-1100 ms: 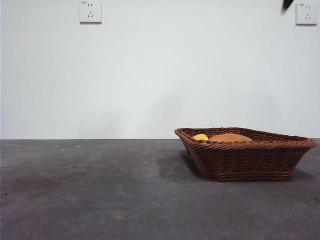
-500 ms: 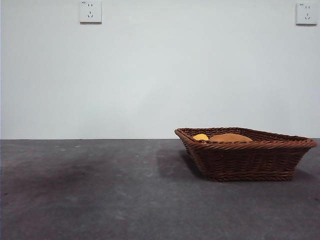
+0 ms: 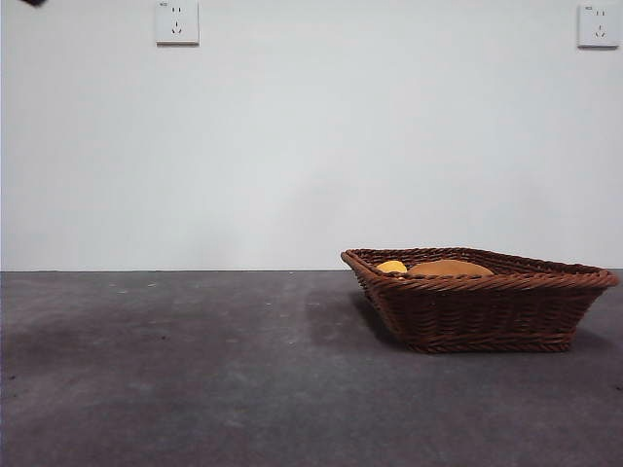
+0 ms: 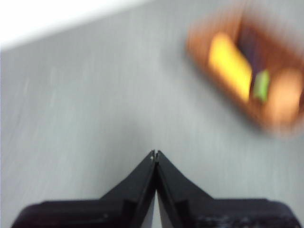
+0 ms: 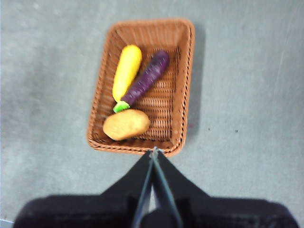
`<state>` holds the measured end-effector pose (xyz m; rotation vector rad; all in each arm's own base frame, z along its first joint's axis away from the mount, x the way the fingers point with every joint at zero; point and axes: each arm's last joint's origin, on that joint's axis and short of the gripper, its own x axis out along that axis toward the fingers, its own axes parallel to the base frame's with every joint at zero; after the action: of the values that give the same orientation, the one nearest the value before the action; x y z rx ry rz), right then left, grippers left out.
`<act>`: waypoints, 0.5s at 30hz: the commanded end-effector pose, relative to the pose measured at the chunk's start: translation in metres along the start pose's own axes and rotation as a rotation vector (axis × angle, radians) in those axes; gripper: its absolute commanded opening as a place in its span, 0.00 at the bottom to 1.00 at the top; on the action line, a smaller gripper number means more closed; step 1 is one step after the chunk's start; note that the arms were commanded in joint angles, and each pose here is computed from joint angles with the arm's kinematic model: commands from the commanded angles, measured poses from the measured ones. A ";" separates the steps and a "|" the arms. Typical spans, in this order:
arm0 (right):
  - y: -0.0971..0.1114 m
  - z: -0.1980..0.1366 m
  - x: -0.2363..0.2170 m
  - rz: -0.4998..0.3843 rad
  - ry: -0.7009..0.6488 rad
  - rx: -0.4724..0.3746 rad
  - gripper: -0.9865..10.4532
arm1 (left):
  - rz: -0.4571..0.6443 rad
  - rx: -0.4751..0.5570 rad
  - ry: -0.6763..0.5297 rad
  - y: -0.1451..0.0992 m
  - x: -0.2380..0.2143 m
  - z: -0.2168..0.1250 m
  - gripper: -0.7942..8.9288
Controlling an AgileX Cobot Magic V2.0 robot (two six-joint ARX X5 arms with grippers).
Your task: Help me put the vegetables on the table into the basket
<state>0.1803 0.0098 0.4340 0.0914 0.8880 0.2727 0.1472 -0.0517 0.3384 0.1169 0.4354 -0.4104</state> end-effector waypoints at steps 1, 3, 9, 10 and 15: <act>-0.004 0.007 0.015 0.001 0.041 0.008 0.09 | 0.049 -0.112 -0.219 0.018 0.018 -0.059 0.08; -0.008 0.012 0.029 0.002 0.081 0.019 0.09 | 0.120 -0.166 -0.250 0.025 0.021 -0.108 0.08; -0.017 0.023 0.061 0.004 0.171 0.044 0.09 | 0.350 -0.276 -0.119 0.031 0.028 -0.208 0.08; -0.018 0.024 0.063 0.004 0.178 0.046 0.09 | 0.365 -0.278 -0.119 0.032 0.028 -0.211 0.08; -0.020 0.025 0.071 0.004 0.199 0.051 0.09 | 0.365 -0.247 -0.164 0.031 0.026 -0.208 0.08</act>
<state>0.2447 0.0105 0.3943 0.1178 1.0906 0.2644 0.1012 0.0084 0.1443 -0.0866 0.2870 0.0002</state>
